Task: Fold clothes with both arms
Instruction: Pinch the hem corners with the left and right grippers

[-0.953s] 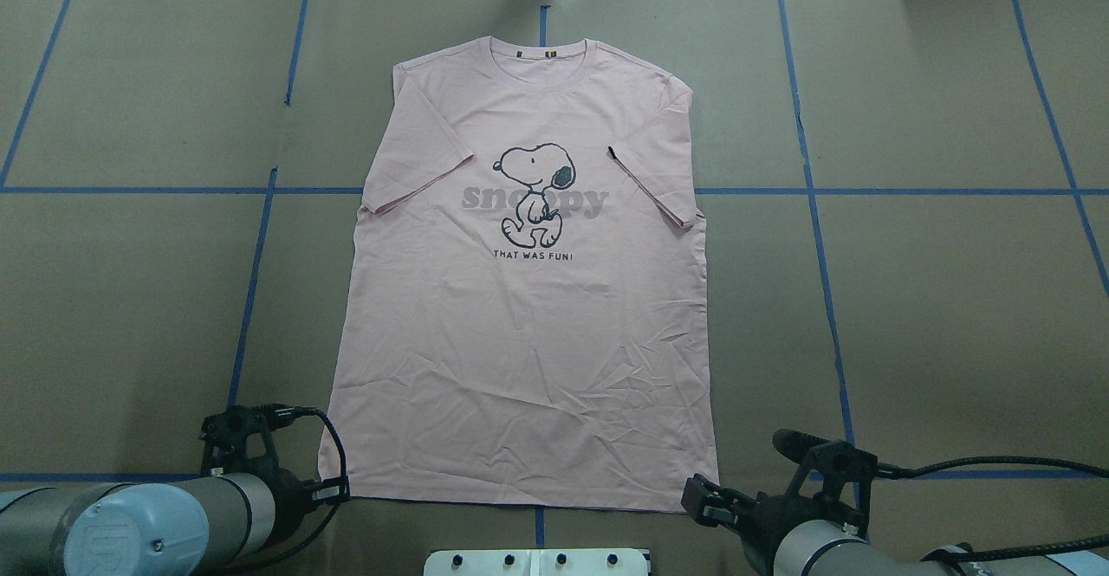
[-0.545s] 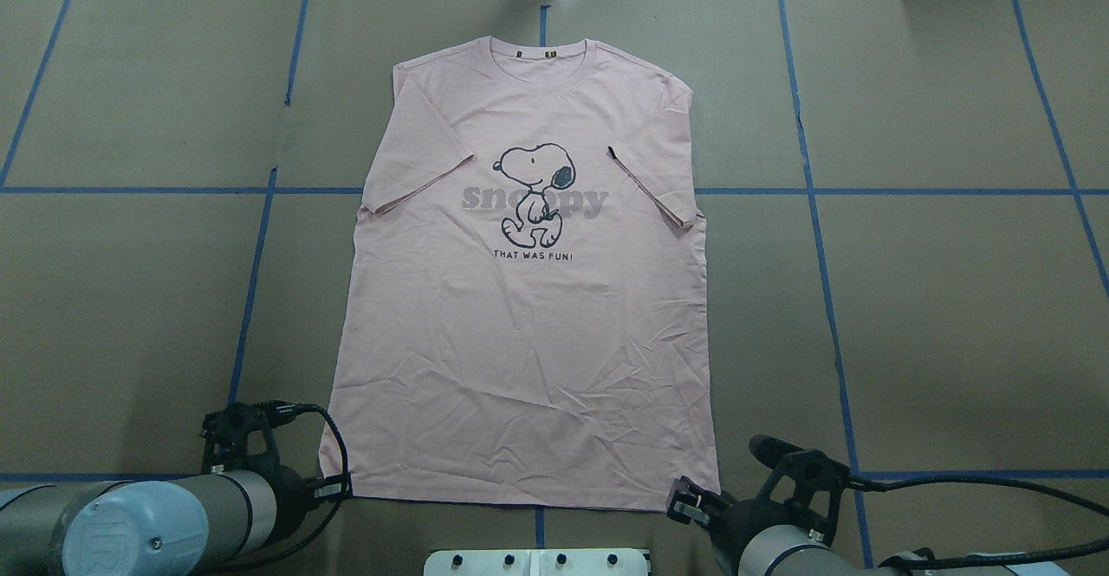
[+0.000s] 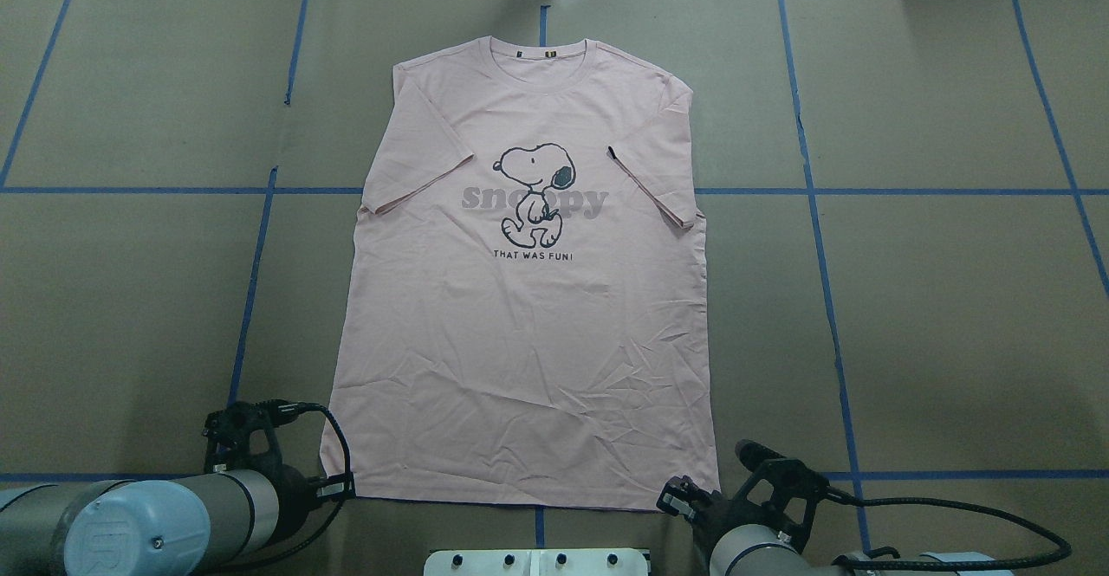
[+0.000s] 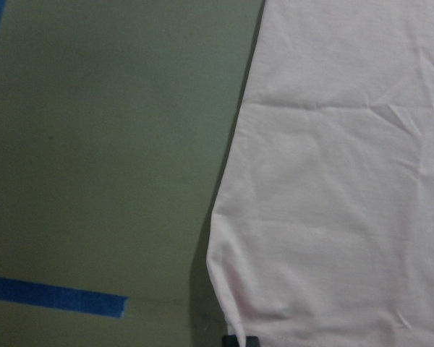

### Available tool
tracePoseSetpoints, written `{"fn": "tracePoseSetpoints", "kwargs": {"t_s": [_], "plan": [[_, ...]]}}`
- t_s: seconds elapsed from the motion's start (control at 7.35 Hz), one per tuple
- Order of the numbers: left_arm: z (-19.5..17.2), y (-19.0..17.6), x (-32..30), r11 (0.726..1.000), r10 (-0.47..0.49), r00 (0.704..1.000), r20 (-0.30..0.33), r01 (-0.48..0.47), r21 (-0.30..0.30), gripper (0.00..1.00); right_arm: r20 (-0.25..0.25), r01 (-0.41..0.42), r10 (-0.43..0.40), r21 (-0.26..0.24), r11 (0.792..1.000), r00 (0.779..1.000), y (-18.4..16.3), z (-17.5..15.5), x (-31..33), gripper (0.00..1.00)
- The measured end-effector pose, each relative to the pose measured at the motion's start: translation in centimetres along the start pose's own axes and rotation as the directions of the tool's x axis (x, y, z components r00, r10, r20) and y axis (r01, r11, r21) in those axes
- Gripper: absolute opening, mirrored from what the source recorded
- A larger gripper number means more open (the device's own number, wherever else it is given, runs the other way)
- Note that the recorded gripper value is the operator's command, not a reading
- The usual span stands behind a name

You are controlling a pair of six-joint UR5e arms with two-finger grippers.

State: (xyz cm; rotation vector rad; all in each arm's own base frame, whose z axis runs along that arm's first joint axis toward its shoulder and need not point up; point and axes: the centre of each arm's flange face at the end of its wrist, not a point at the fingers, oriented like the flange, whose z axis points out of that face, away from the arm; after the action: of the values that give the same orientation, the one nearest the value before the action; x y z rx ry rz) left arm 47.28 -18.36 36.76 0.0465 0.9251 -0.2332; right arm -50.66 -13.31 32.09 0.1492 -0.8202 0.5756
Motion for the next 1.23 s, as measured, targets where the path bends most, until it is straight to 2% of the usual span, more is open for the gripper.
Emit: {"fn": "tracePoseSetpoints", "kwargs": {"t_s": [0.27, 0.95, 1.09, 1.23], "plan": [[0.0, -0.1, 0.0, 1.000, -0.001, 1.000, 0.000, 0.001, 0.001, 0.00, -0.029, 0.013, -0.012, 0.015, 1.000, 1.000, 0.1, 1.0, 0.6, 0.47], [0.0, 0.0, 0.0, 1.000, 0.000, 1.000, 0.001, 0.000, 0.000, 0.00, -0.055, 0.023, -0.022, 0.028, 0.999, 0.998, 0.5, 2.3, 1.2, 0.49], [0.1, 0.0, 0.0, 1.000, 0.000, 1.000, 0.001, 0.000, 0.000, 0.00, -0.057, 0.024, -0.023, 0.029, 0.999, 0.998, 0.6, 2.5, 1.3, 0.32], [0.1, 0.0, 0.0, 1.000, 0.000, 1.000, 0.001, 0.000, 0.000, 0.00, -0.057, 0.025, -0.023, 0.030, 0.999, 0.998, 0.7, 2.5, 1.3, 0.00]]}}
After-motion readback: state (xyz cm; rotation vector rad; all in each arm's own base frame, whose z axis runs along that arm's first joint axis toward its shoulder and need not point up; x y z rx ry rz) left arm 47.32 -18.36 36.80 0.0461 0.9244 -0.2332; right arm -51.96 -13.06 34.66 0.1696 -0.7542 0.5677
